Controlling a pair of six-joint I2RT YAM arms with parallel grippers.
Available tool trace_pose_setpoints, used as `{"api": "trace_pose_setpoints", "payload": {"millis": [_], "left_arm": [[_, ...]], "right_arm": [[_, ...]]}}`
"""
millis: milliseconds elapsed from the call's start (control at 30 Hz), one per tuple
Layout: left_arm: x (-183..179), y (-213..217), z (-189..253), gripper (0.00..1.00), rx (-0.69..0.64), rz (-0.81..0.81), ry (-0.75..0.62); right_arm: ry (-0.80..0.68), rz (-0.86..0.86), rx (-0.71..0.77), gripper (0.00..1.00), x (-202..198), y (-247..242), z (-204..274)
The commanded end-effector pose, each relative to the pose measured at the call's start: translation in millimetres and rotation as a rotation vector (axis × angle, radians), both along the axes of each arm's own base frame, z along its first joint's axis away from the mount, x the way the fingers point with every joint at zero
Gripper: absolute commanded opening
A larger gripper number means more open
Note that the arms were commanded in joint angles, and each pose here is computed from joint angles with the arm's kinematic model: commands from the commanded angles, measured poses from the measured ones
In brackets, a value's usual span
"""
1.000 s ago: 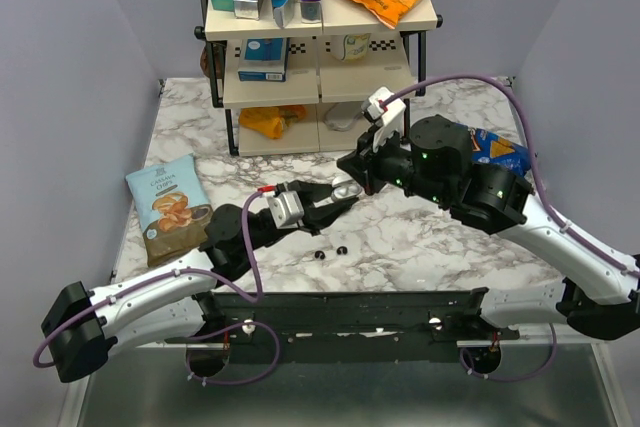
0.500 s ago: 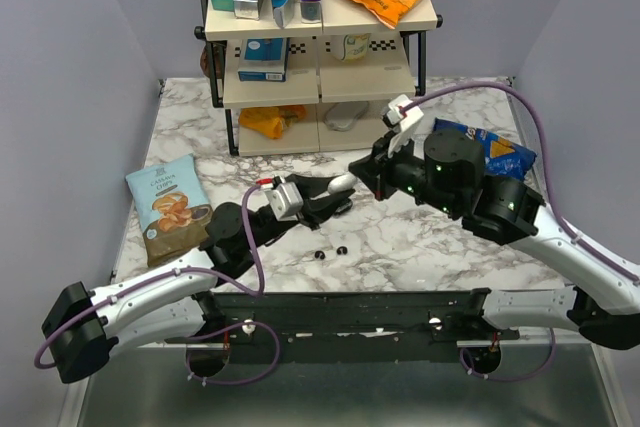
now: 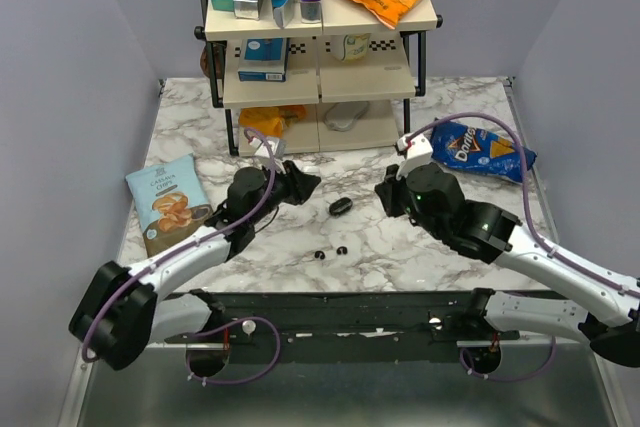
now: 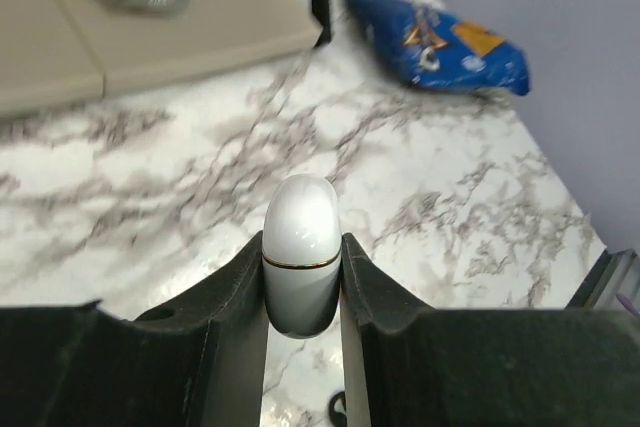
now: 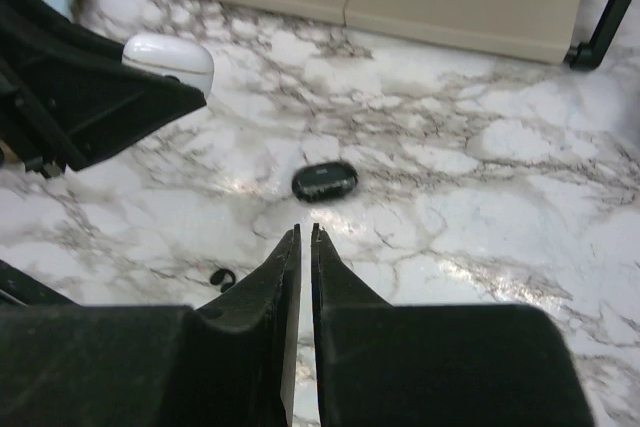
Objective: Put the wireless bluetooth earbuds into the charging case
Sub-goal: Place the charging case at the center of the board.
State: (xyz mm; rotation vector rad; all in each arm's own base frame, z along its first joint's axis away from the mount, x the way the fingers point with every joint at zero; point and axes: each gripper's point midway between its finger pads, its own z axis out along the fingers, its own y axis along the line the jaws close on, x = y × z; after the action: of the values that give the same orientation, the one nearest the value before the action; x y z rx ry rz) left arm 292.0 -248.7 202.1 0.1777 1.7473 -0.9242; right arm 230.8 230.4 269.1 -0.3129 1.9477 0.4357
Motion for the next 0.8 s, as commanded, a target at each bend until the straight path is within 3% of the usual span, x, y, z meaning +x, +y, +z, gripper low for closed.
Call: {"api": "trace_pose_setpoints", "payload": {"millis": [0, 167, 600, 667, 700, 767], "left_arm": [[15.9, 0.3, -44.4, 0.00, -0.012, 0.032, 0.274], [29.2, -5.0, -90.6, 0.00, -0.026, 0.017, 0.435], [47.9, -10.7, -141.4, 0.01, -0.017, 0.019, 0.570], [48.2, -8.2, -143.5, 0.07, -0.011, 0.032, 0.576], [46.7, -5.6, -145.9, 0.15, -0.005, 0.040, 0.581], [47.3, -1.4, -149.8, 0.20, 0.007, 0.060, 0.588]], "right_arm": [[0.038, -0.008, 0.015, 0.18, -0.9, 4.3, -21.0], [0.050, 0.001, 0.010, 0.20, -3.9, 2.7, -32.2], [0.054, 0.021, 0.017, 0.22, -10.4, -0.3, -40.6], [0.053, 0.018, 0.017, 0.22, -10.3, -1.4, -41.1], [0.050, 0.014, 0.016, 0.22, -10.2, -2.7, -41.0], [0.046, 0.011, 0.016, 0.23, -9.8, -3.5, -41.2]]}}
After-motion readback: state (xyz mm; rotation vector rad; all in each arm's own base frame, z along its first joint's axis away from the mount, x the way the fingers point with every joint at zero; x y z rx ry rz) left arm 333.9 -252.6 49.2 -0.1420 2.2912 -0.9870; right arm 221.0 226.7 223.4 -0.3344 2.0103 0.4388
